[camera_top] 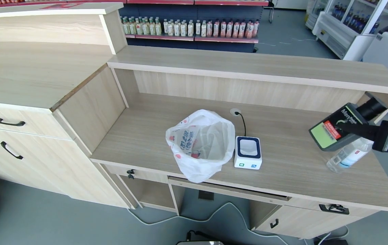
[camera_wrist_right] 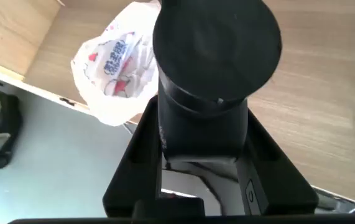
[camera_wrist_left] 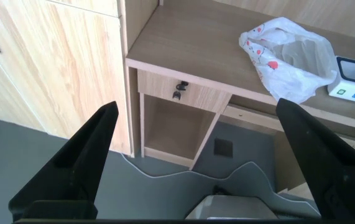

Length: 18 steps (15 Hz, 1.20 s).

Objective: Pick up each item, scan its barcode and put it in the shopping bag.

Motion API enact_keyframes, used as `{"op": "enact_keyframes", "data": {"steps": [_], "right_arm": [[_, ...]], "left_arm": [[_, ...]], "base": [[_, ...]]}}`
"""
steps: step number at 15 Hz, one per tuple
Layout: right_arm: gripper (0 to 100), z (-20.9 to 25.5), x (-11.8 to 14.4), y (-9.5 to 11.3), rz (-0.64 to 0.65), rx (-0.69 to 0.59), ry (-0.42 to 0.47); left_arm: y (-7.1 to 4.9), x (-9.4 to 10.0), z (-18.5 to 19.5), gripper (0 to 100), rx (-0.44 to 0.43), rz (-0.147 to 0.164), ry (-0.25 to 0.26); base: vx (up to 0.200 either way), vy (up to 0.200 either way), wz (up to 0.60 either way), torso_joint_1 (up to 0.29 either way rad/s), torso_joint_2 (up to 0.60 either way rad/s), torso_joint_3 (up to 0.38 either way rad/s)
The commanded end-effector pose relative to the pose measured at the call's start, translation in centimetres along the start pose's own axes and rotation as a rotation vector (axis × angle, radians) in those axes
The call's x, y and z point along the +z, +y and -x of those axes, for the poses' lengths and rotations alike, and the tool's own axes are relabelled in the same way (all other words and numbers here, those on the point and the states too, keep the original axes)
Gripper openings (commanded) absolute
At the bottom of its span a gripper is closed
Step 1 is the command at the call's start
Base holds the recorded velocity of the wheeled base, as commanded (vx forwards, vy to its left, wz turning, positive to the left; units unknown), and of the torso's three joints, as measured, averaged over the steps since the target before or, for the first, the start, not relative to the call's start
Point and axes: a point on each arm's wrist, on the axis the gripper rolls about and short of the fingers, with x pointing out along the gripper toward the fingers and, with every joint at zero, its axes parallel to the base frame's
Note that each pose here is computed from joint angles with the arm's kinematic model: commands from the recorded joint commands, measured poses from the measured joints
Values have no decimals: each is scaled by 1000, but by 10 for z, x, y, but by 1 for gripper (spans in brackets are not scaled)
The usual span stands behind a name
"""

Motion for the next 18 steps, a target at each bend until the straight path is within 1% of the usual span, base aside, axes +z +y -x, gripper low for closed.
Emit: {"op": "enact_keyframes", "data": {"steps": [1, 2, 3, 5, 6, 8, 9, 11, 13, 18], "right_arm": [[0, -57, -12, -18, -204, -34, 52], [0, -65, -13, -22, -277, -44, 56], [0, -74, -14, -25, -386, -52, 62], [0, -82, -26, -29, -425, -66, 110], [0, -88, -34, -26, -426, -54, 143], [0, -101, -43, -23, -407, -33, 166], [0, -108, -49, -23, -378, -25, 177], [0, -112, -52, -25, -356, -24, 181], [0, -123, -61, -30, -313, -24, 206], [0, -142, -69, -29, -260, 3, 207]], "left_arm": [[0, 0, 0, 100, 0, -1, 1], [0, 0, 0, 100, 0, 0, 1], [0, 0, 0, 100, 0, 0, 1], [0, 0, 0, 100, 0, 0, 1], [0, 0, 0, 100, 0, -1, 1], [0, 0, 0, 100, 0, 0, 1], [0, 0, 0, 100, 0, 0, -1], [0, 0, 0, 100, 0, 0, -1], [0, 0, 0, 100, 0, 0, -1], [0, 0, 0, 100, 0, 0, -1]], "base": [[0, 0, 0, 0, 0, 0], [0, 0, 0, 0, 0, 0], [0, 0, 0, 0, 0, 0], [0, 0, 0, 0, 0, 0], [0, 0, 0, 0, 0, 0], [0, 0, 0, 0, 0, 0], [0, 0, 0, 0, 0, 0], [0, 0, 0, 0, 0, 0], [0, 0, 0, 0, 0, 0], [0, 0, 0, 0, 0, 0]]}}
